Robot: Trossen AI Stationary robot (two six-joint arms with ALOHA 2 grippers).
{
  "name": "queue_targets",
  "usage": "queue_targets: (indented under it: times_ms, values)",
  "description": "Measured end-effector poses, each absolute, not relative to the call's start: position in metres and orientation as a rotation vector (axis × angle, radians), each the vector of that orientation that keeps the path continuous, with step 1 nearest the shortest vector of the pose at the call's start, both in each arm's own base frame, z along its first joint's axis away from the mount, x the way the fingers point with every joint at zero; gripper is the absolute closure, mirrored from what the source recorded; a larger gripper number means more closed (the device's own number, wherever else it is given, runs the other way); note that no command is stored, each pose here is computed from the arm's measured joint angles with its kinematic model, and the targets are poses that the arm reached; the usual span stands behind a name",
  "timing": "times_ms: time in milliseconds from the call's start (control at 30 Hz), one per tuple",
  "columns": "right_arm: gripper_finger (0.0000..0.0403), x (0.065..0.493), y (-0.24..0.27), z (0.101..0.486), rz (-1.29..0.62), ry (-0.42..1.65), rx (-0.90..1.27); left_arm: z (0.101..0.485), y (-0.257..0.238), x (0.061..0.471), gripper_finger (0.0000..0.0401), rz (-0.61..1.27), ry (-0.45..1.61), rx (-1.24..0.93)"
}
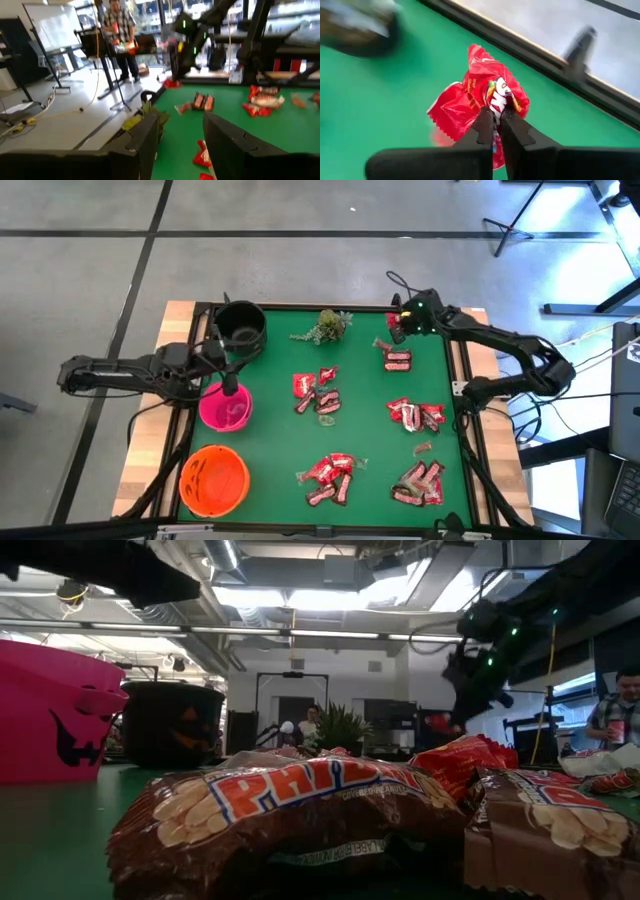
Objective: Sort candy
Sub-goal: Put the red candy into the orange bucket
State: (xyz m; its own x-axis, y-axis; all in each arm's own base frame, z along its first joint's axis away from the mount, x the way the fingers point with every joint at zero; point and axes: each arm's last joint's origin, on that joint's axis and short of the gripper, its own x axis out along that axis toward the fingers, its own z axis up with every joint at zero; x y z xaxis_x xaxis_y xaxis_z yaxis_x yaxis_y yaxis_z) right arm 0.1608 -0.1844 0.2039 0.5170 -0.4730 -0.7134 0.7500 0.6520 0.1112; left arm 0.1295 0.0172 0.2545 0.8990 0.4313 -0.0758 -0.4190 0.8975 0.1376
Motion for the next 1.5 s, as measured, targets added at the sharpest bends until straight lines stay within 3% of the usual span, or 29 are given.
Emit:
queue_targets:
  times_ms: [367, 600, 933, 1500]
  values:
    - [0.04, 0.204, -0.129, 0.263, -0.301, 0.276, 0.267, 0.285, 0.019, 0.182, 0.0252, 0.404, 0.223, 0.196]
    - [0.0399, 0.228, -0.092, 0.276, -0.165, 0.169, 0.186, 0.298, 0.02, 0.217, 0.0201, 0.372, 0.273, 0.254]
    - [0.0399, 0.252, -0.062, 0.276, -0.196, 0.08, 0.112, 0.303, 0.02, 0.271, 0.0122, 0.292, 0.225, 0.268]
    - [0.0398, 0.294, -0.041, 0.259, -0.186, -0.03, 0.019, 0.29, 0.026, 0.296, 0.0114, 0.279, 0.146, 0.091]
